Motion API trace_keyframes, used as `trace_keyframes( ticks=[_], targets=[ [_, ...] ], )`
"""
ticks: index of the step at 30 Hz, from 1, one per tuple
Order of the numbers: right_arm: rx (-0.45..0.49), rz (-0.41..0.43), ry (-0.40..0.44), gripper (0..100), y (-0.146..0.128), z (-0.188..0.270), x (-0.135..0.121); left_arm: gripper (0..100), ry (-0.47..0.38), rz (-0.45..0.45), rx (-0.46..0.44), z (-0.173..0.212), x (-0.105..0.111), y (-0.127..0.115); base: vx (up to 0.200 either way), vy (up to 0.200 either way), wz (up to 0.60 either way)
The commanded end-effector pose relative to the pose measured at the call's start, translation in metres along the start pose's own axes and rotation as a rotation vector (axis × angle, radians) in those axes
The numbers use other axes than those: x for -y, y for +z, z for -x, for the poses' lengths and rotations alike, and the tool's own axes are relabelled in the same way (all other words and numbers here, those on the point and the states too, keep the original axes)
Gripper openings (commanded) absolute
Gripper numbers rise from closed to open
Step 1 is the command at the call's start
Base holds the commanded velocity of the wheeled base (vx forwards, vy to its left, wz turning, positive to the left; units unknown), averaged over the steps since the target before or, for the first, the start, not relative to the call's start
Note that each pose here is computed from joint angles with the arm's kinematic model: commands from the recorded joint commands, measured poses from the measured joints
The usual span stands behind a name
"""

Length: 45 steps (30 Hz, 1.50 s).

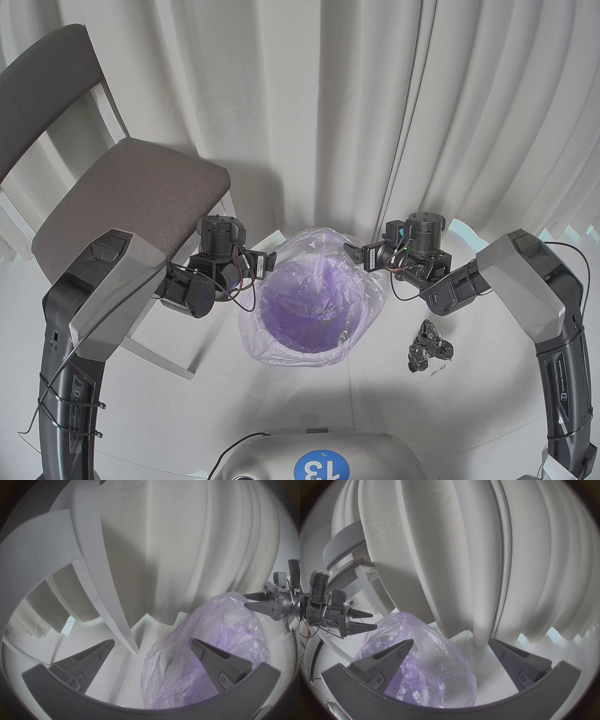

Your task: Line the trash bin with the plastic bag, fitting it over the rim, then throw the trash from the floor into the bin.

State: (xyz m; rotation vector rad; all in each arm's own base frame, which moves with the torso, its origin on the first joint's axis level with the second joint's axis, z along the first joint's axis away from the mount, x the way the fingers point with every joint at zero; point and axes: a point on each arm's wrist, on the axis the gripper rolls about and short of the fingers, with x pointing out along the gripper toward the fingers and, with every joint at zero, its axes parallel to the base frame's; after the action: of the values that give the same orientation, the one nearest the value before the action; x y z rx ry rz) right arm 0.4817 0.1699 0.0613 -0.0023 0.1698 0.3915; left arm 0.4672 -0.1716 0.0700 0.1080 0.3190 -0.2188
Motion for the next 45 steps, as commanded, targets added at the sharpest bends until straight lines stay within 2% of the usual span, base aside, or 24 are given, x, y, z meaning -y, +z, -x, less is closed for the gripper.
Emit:
trace_keyframes(
  ticks=[1,3,16,22,32,37,45],
  targets=[
    [-0.004,-0.001,-0.005,100,-0.011,-0.013,0.004,100,0.016,0.002,-0.015,-0.014,-0.006,-0.009,0.0,0.0,0.0],
    [-0.008,-0.002,-0.009,100,-0.012,-0.015,0.006,100,0.021,-0.006,-0.036,-0.018,-0.008,-0.014,0.0,0.0,0.0],
    [-0.023,-0.007,-0.023,100,-0.018,-0.032,0.015,100,0.033,-0.003,-0.034,-0.028,-0.008,-0.015,0.0,0.0,0.0],
    [-0.053,-0.015,-0.046,100,-0.027,-0.037,0.028,100,0.033,-0.008,-0.061,-0.03,-0.006,-0.026,0.0,0.0,0.0],
    [-0.077,-0.022,-0.053,100,-0.049,-0.045,0.033,100,0.034,-0.019,-0.114,-0.023,-0.004,-0.041,0.0,0.0,0.0],
    [-0.08,-0.022,-0.053,100,-0.05,-0.045,0.033,100,0.03,-0.02,-0.114,-0.019,-0.003,-0.041,0.0,0.0,0.0],
    [-0.112,-0.024,-0.052,100,-0.068,-0.048,0.032,100,0.034,-0.017,-0.089,-0.014,-0.003,-0.036,0.0,0.0,0.0]
  ],
)
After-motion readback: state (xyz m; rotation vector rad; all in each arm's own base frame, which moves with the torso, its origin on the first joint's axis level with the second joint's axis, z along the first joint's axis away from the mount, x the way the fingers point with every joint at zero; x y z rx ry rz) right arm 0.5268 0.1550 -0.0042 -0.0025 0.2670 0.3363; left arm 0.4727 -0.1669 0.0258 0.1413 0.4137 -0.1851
